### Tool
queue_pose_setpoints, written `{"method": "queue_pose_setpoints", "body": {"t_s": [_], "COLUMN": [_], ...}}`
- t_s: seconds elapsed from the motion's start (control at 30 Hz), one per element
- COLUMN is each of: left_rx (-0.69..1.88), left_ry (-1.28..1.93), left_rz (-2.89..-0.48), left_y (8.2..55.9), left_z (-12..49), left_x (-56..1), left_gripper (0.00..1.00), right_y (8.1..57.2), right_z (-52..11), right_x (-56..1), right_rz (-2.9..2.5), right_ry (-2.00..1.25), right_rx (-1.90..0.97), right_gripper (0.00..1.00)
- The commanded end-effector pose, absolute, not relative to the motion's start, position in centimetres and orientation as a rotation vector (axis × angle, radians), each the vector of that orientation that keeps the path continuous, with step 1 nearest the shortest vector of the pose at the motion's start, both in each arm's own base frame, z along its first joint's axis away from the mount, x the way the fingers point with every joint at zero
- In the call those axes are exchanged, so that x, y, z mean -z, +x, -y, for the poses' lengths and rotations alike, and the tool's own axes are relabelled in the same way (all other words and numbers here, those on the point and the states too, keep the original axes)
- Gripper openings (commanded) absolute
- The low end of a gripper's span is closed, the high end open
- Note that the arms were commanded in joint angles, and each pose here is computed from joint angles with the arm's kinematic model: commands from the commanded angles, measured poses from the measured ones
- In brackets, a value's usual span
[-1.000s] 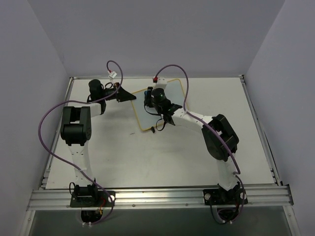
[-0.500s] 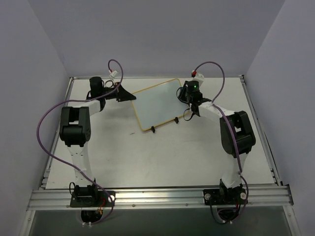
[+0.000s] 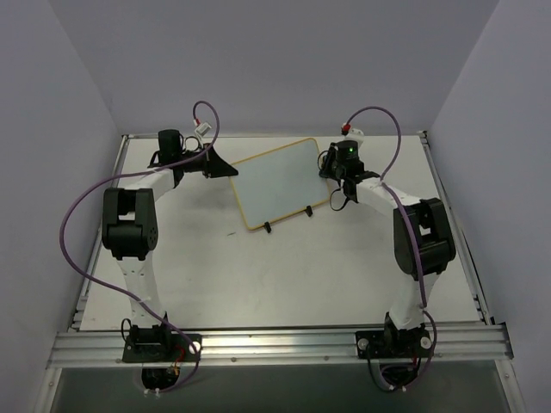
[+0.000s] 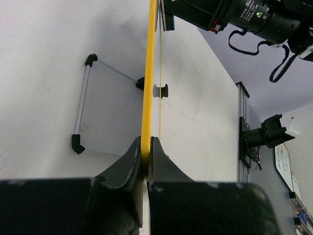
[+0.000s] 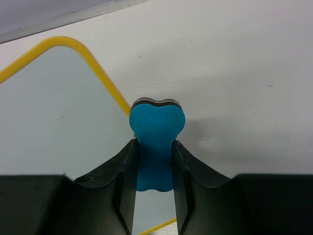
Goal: Erase the whiteboard
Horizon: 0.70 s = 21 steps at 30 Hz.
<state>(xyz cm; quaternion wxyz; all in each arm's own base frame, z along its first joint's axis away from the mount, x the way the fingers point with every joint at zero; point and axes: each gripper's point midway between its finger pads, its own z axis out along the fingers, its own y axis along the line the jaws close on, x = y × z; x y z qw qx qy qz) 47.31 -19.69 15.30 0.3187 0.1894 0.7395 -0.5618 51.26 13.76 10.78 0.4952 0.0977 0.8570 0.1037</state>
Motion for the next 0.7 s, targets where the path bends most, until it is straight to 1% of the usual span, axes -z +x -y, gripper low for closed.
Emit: {"method": "queue_pose_setpoints", "body": {"t_s": [0.0, 0.13, 0.23, 0.3, 0.37, 0.4, 0.57, 0.67], "left_rx": [1.433, 1.411, 1.388, 1.386, 1.381, 1.373, 1.340, 1.287], "left_ry": [0.660, 0.677, 0.683, 0.667, 0.657, 0.655, 0.664, 0.687], "left_rz": [-1.866, -1.861, -1.855, -1.878, -1.887, -1.888, -1.934, -1.955], "left_y": [46.5, 46.4, 46.6, 46.6, 46.8, 47.0, 47.3, 47.7], "left_z": [20.7, 20.9, 20.9, 20.5, 20.3, 20.0, 19.3, 18.8], "left_x": [-16.7, -17.4, -17.8, -17.8, -17.7, -17.8, -17.5, -17.4], "left_gripper": [0.02, 0.02, 0.02, 0.02, 0.02, 0.02, 0.02, 0.02], "right_y": [51.1, 50.8, 49.8, 48.6, 46.2, 45.3, 37.8, 34.0], "right_z": [-16.3, -15.3, -13.4, -12.2, -11.0, -9.8, -6.4, -6.7], "right_x": [-15.3, -17.1, -17.5, -16.8, -15.9, -16.6, -11.7, -9.8], "right_rz": [-1.970, -1.915, -1.939, -2.012, -2.103, -2.109, -2.422, -2.506], "right_ry": [0.172, 0.251, 0.291, 0.262, 0.231, 0.225, 0.196, 0.188], "right_rx": [-0.286, -0.252, -0.204, -0.165, -0.118, -0.102, 0.006, -0.005], "right_gripper": [0.00, 0.00, 0.00, 0.00, 0.00, 0.00, 0.00, 0.00]}}
